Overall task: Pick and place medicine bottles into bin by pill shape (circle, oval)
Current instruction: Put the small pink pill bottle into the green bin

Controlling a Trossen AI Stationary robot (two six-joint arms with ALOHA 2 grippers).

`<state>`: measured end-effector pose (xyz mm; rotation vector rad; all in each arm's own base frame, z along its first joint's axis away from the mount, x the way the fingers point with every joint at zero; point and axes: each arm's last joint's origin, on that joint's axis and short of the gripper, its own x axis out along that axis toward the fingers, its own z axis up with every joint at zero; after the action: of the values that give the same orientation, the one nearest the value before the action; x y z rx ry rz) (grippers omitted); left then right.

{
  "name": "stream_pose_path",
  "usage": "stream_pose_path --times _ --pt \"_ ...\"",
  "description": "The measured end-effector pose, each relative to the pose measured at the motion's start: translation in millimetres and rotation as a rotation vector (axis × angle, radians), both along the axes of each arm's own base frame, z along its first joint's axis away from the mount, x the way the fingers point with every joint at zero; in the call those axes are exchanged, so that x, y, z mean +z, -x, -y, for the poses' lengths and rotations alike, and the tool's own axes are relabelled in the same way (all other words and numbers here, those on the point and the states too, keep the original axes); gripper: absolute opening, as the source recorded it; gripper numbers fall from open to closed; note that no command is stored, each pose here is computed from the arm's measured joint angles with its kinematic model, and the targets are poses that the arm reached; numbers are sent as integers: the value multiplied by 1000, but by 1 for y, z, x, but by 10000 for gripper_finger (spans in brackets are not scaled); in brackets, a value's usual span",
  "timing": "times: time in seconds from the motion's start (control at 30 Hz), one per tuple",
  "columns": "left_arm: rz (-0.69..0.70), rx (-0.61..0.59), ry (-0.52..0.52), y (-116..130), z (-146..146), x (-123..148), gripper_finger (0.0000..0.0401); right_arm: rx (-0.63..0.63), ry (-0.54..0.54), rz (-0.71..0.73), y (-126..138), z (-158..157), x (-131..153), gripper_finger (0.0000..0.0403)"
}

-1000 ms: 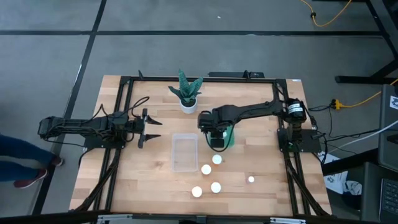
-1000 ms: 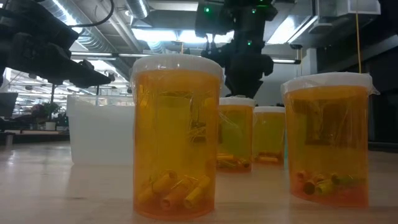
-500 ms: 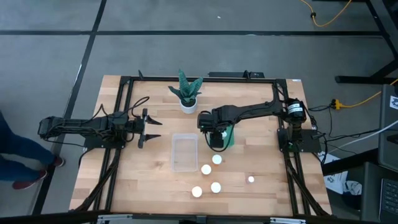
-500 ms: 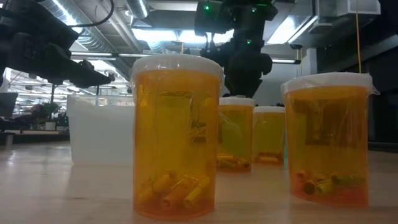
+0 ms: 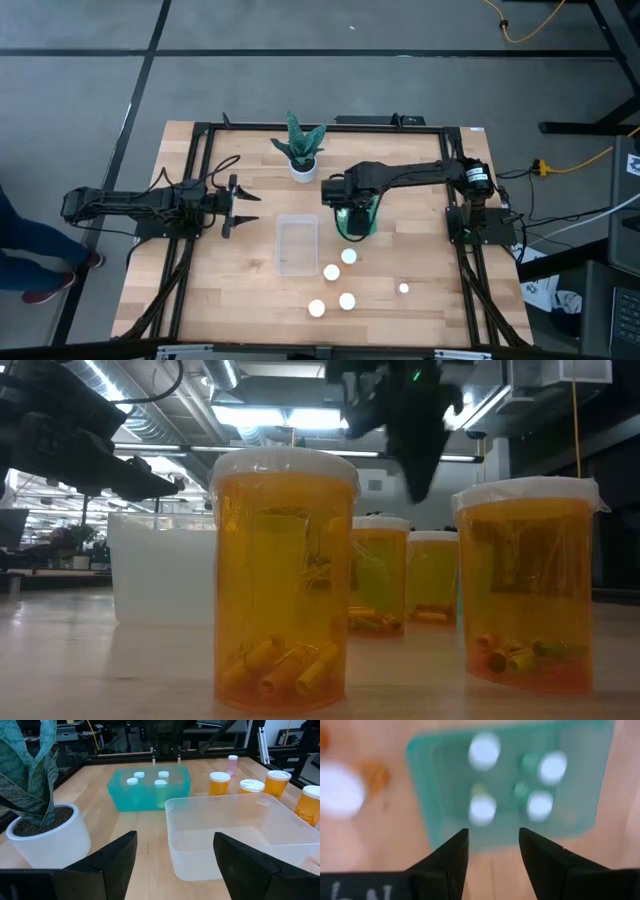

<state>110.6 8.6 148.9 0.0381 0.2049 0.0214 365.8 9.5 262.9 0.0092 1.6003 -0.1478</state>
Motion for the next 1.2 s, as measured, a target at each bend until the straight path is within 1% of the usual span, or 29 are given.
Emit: stream_pose_path --times 0.03,0.13,0.23,0.33,0.47,0.63,0.77,0.93,1.07,1.2 --pt "0 0 0 0 0 0 254 -4 0 -28 4 -5 6 173" --pt "0 0 0 0 0 0 254 50 0 -92 14 -24 18 171" --pt "0 0 0 0 0 0 254 116 -1 -61 23 -48 27 169" --pt "-4 0 1 0 0 0 254 166 0 -37 39 -72 36 169" --pt "-5 1 2 0 0 0 254 158 -2 7 67 -101 42 169" --pt "-5 1 2 0 0 -1 254 98 4 38 107 -135 41 169" --pt "-8 0 2 0 0 -1 254 21 -20 88 139 -157 28 168" --pt "-8 1 1 0 0 -1 254 -80 -83 157 169 -174 -1 168" --pt "-8 0 1 0 0 -1 254 -119 -120 182 182 -182 -29 168" --pt "-9 6 -4 0 0 -1 254 -120 -164 216 185 -184 -56 168"
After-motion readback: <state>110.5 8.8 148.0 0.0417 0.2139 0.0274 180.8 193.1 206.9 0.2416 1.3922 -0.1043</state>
